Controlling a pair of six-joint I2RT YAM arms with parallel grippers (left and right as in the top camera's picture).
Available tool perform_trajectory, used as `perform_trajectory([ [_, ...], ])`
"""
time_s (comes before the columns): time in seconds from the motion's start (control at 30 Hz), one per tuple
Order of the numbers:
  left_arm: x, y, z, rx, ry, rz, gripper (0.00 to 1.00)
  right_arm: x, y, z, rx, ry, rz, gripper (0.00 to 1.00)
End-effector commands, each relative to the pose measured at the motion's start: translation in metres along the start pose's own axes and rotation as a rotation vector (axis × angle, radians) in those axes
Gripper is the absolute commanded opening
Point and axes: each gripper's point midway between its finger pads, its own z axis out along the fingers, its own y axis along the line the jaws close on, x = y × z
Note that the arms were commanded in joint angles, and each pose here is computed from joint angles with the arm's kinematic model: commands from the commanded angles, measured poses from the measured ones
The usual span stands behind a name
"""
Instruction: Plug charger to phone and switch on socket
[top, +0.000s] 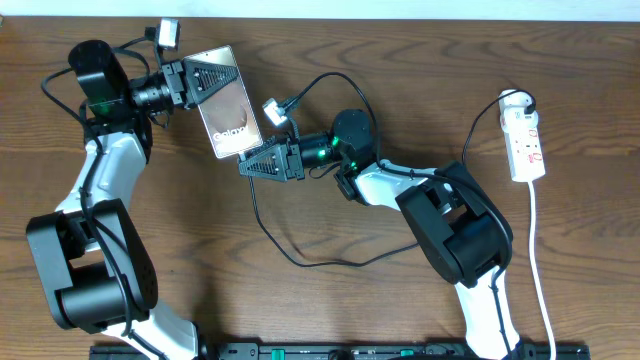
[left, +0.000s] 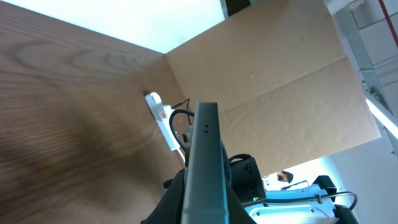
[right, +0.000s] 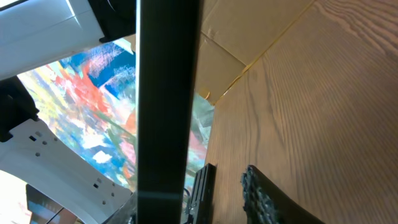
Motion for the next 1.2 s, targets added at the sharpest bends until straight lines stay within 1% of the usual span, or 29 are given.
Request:
perform_trajectory([
  [0.0, 0.001, -0.011, -0.002, 0.017, 0.018, 0.045, 0.07, -0.006, 0.004, 0.000, -0.004, -0.007, -0.031, 0.35],
  [0.1, 0.000, -0.011, -0.002, 0.017, 0.018, 0.045, 0.07, -0.006, 0.004, 0.000, -0.004, -0.007, -0.031, 0.33],
  [0.23, 0.001, -0.011, -0.002, 0.017, 0.018, 0.044, 0.07, -0.007, 0.004, 0.000, -0.004, -0.007, -0.031, 0.26],
  [0.3, 0.001, -0.011, -0.002, 0.017, 0.018, 0.044, 0.07, -0.007, 0.004, 0.000, -0.004, -0.007, -0.031, 0.20],
  [0.4, 0.001, -0.011, -0.002, 0.017, 0.018, 0.044, 0.08, -0.007, 0.004, 0.000, -0.004, -0.007, -0.030, 0.05],
  [0.43, 0.001, -0.011, -0.002, 0.017, 0.018, 0.044, 0.08, -0.007, 0.004, -0.001, -0.004, -0.008, -0.031, 0.02],
  [1.17, 0.003, -0.012, 0.005, 0.025, 0.032, 0.068, 0.07, -0.015, 0.014, -0.006, -0.027, -0.032, -0.039, 0.01],
])
